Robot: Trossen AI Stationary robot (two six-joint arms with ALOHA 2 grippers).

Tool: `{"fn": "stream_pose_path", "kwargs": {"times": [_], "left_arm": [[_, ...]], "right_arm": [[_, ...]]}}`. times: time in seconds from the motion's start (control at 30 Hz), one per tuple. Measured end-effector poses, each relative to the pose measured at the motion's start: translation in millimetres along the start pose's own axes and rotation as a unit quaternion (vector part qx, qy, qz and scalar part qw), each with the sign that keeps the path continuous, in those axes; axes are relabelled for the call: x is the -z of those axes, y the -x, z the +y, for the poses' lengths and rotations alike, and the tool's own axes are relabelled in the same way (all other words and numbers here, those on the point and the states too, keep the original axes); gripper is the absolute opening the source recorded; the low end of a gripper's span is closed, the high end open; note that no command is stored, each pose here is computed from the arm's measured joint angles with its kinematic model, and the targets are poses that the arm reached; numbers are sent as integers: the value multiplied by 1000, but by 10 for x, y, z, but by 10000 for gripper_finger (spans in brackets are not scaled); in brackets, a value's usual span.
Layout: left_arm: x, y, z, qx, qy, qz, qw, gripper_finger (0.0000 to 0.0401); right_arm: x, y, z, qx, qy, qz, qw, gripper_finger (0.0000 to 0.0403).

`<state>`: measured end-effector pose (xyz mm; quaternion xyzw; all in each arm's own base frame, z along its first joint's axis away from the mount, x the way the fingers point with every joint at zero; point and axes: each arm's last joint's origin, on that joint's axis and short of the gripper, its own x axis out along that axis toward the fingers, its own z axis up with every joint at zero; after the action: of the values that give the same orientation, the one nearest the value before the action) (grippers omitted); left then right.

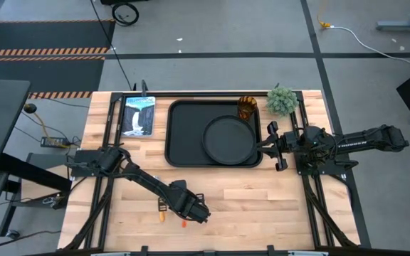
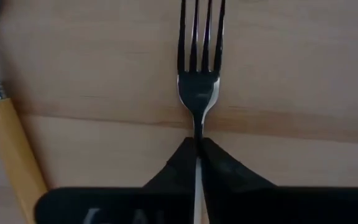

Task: Pick and place plate/cup/fork/spoon on tray
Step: Put the orange fork on the black serving tray to the left of the black plate

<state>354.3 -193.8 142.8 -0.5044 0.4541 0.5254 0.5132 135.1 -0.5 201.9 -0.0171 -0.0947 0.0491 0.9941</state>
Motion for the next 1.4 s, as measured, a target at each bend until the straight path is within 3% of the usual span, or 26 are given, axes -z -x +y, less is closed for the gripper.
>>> {"fn": "stream_pose_path", "kwargs": {"times": [0.33,0.6,0.8,1.1,1.27,1.4], "left_arm": [[-63,219,33,16,-14,5,1000,17],[-425,524,-55,68,-35,-50,996,18],[-994,501,-216,27,-80,-92,992,18],[-2132,418,-456,6,-97,-158,983,18],[-2705,363,-541,35,-87,-156,983,18],[-2969,186,-601,56,-81,-126,987,18]], "right_arm": [[2,0,0,0,0,1,1000,64],[-2,0,0,0,0,-1,1000,64],[-11,0,0,0,1,-6,1000,64],[-42,1,0,0,-8,-22,1000,64],[-42,1,6,-11,-10,-22,1000,64],[-45,2,12,-22,-20,-23,999,64]]}}
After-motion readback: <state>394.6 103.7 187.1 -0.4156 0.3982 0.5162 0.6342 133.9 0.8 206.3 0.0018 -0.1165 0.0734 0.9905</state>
